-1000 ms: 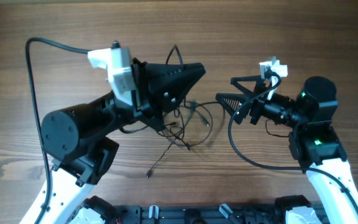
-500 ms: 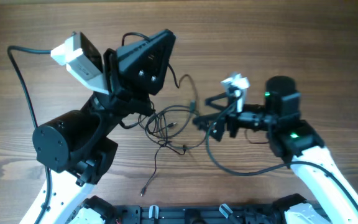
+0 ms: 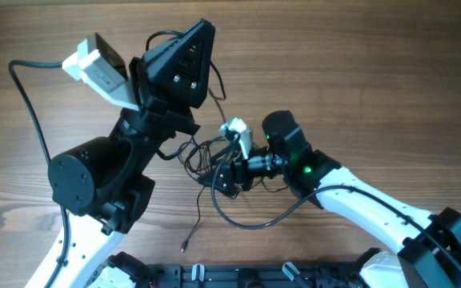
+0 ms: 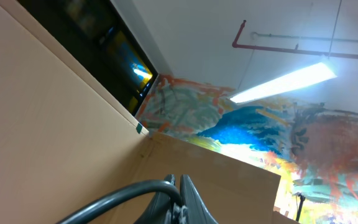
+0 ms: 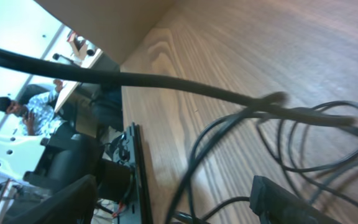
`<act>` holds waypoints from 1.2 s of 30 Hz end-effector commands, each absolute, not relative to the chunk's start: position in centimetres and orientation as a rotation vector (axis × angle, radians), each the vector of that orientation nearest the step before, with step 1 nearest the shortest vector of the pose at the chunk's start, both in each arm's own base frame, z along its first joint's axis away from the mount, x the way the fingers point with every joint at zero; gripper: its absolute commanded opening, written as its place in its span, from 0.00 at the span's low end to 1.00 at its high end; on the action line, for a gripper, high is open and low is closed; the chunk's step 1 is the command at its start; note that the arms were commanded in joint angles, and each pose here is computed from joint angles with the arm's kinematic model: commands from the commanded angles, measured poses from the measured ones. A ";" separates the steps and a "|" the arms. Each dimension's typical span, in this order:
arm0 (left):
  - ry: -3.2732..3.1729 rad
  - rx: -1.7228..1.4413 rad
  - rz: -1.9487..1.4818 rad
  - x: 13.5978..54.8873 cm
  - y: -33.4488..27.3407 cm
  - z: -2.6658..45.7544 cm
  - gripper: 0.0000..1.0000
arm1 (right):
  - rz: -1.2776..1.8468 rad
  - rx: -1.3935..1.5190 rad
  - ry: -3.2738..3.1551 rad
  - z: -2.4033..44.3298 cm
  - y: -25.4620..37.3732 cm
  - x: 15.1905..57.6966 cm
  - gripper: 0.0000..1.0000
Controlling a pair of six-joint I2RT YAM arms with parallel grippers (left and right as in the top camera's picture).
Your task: Untangle cables
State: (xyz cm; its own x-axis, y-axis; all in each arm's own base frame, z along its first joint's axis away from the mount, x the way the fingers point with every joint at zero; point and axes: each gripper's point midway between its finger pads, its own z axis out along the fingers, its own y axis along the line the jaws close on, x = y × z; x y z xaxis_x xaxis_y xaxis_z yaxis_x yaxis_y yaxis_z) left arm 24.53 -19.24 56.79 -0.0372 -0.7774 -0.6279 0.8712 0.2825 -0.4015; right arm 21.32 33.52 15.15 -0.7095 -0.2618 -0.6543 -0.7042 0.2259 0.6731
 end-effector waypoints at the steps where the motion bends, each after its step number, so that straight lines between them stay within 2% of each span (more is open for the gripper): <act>1: 0.885 0.122 -1.339 24.2 -19.0 57.4 0.04 | 1.437 -0.845 2.162 13.8 34.3 21.4 0.75; 2: 0.885 0.122 -1.339 24.2 -19.0 57.4 0.04 | 1.417 -0.809 2.175 13.8 34.3 21.9 0.66; 3: 0.885 0.122 -1.339 24.2 -19.0 57.4 0.04 | 1.412 -0.774 2.174 14.0 34.4 22.3 0.39; 4: 0.885 0.122 -1.339 24.2 -19.0 57.4 0.04 | 1.393 -0.722 2.191 13.9 34.3 22.9 0.05; 8: 0.960 0.104 -1.312 25.5 -19.3 56.1 0.04 | 1.306 -0.603 2.222 13.8 32.4 25.3 0.04; 11: 1.111 0.037 -1.229 28.7 -18.3 53.2 0.04 | 1.126 -0.363 2.234 16.0 24.4 29.7 0.04; 14: 1.203 -0.030 -1.150 31.0 -16.5 51.2 0.04 | 0.960 -0.185 2.168 19.2 17.3 31.6 0.04; 17: 1.303 -0.124 -1.051 33.5 -13.7 48.6 0.04 | 0.812 -0.045 2.062 22.8 10.9 31.7 0.04; 22: 1.421 -0.302 -0.880 36.4 -7.7 44.9 0.04 | 0.561 0.173 1.946 25.3 3.0 32.1 0.04; 27: 1.513 -0.507 -0.655 37.7 0.0 40.8 0.04 | 0.356 0.386 1.933 24.3 -3.4 32.5 0.04; 33: 1.475 -0.619 -0.474 37.1 6.9 40.3 0.04 | 0.253 0.430 1.995 22.2 -6.2 32.4 0.04; 34: 1.466 -0.640 -0.454 36.9 7.8 40.3 0.04 | 0.234 0.448 2.005 21.8 -6.6 32.3 0.07; 35: 1.459 -0.659 -0.434 36.7 8.8 40.2 0.04 | 0.219 0.467 2.013 21.5 -6.9 32.2 0.19; 36: 1.458 -0.680 -0.417 36.5 9.6 40.0 0.04 | 0.213 0.475 2.023 21.2 -7.1 32.2 0.42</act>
State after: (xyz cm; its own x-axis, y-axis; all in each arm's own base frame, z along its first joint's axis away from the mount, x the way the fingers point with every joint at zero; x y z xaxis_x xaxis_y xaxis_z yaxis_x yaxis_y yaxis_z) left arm 37.18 7.09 39.71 0.0401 -0.6651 -0.7456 -0.0821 0.7415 -0.6659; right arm 32.27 -5.42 21.73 -0.4245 0.4237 -0.8002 0.1725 0.9054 0.3878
